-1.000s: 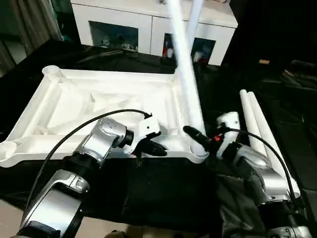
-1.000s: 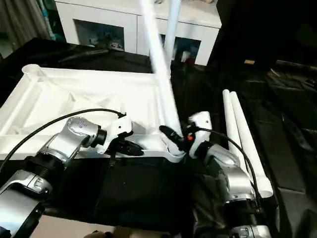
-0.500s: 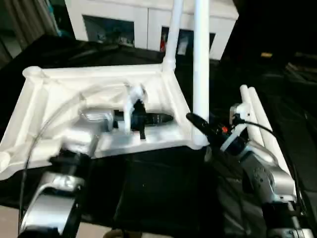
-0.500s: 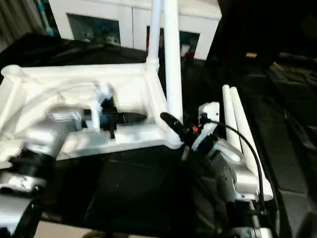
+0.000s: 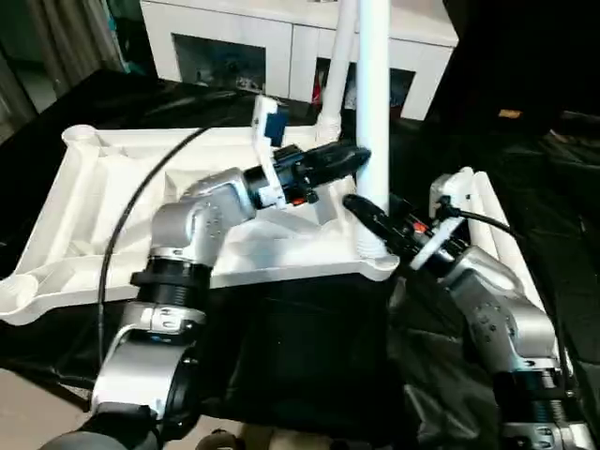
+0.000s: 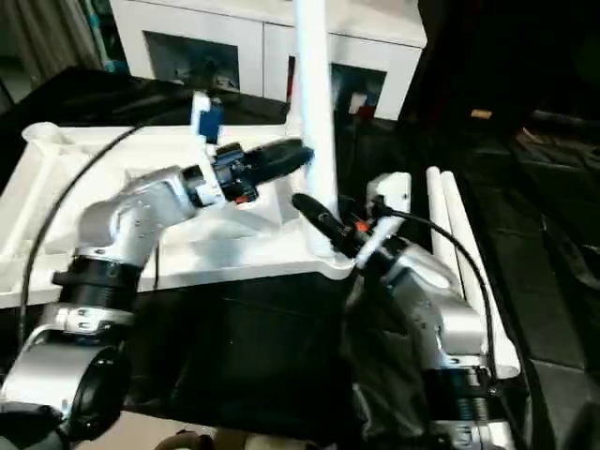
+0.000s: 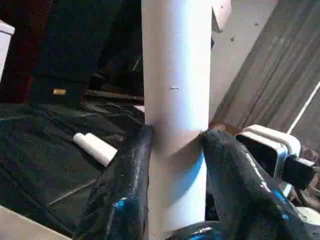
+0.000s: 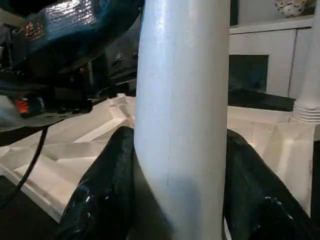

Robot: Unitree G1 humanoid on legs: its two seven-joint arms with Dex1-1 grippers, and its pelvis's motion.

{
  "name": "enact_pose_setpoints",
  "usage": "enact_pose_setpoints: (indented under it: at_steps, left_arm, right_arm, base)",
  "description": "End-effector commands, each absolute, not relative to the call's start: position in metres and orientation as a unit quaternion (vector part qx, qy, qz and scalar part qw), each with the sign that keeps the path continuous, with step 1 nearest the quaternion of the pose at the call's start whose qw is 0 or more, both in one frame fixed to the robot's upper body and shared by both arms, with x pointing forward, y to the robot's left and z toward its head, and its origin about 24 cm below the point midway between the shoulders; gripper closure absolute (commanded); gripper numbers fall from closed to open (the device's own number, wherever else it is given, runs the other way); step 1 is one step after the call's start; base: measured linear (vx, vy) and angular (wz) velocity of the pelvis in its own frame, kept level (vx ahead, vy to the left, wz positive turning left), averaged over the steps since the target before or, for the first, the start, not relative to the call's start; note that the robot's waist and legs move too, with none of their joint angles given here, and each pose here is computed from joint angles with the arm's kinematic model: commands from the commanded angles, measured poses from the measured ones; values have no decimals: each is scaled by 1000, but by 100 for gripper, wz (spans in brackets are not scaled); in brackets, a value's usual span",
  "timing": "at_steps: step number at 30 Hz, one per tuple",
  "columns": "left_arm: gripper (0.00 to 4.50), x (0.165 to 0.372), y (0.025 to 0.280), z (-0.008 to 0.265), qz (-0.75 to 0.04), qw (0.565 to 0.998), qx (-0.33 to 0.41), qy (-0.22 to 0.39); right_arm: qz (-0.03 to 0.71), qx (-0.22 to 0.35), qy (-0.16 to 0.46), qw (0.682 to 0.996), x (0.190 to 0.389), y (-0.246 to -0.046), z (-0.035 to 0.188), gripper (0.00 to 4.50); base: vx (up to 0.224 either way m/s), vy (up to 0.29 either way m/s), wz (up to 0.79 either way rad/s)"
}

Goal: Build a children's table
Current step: Insert table leg to table base

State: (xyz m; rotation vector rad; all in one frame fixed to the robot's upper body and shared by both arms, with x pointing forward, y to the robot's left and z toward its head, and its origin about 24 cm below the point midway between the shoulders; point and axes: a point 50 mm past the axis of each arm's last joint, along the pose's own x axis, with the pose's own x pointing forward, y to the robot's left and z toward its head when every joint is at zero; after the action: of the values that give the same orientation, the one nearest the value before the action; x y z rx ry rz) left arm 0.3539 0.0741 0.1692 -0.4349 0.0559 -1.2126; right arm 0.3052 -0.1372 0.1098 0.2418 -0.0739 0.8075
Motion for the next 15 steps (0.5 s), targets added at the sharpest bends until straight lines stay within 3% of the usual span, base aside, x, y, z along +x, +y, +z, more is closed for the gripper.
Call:
enact_pose_setpoints:
  at_steps: [1, 5, 7, 10, 12, 13, 15]
  left_arm:
    - [217, 354, 70, 176, -574, 789, -219, 23]
    - [175, 350, 71, 180, -588, 767, -259, 13]
    - [172, 335, 74, 185, -634, 718, -288, 7]
    - [140, 333, 74, 186, -634, 723, -273, 10]
    - [131, 340, 77, 184, -604, 755, -254, 16]
    - [164, 345, 79, 183, -585, 771, -250, 16]
    - [176, 347, 80, 185, -575, 776, -257, 15]
  right_arm:
    - [410, 103, -54, 905, 305, -131, 122, 265]
    - [413, 96, -47, 905, 305, -128, 118, 265]
    - [420, 96, -34, 902, 302, -125, 113, 265]
    - [430, 100, -33, 897, 301, -123, 115, 265]
    - [440, 93, -30, 892, 302, -120, 114, 265]
    - [444, 89, -28, 891, 302, -118, 113, 265]
    - [450, 88, -26, 888, 302, -117, 114, 265]
  base:
    - [0, 0, 0]
    - [0, 0, 0]
    - [0, 0, 0]
    - [0, 0, 0]
    - [0, 0, 0]
    - [0, 0, 0]
    - [0, 0, 0]
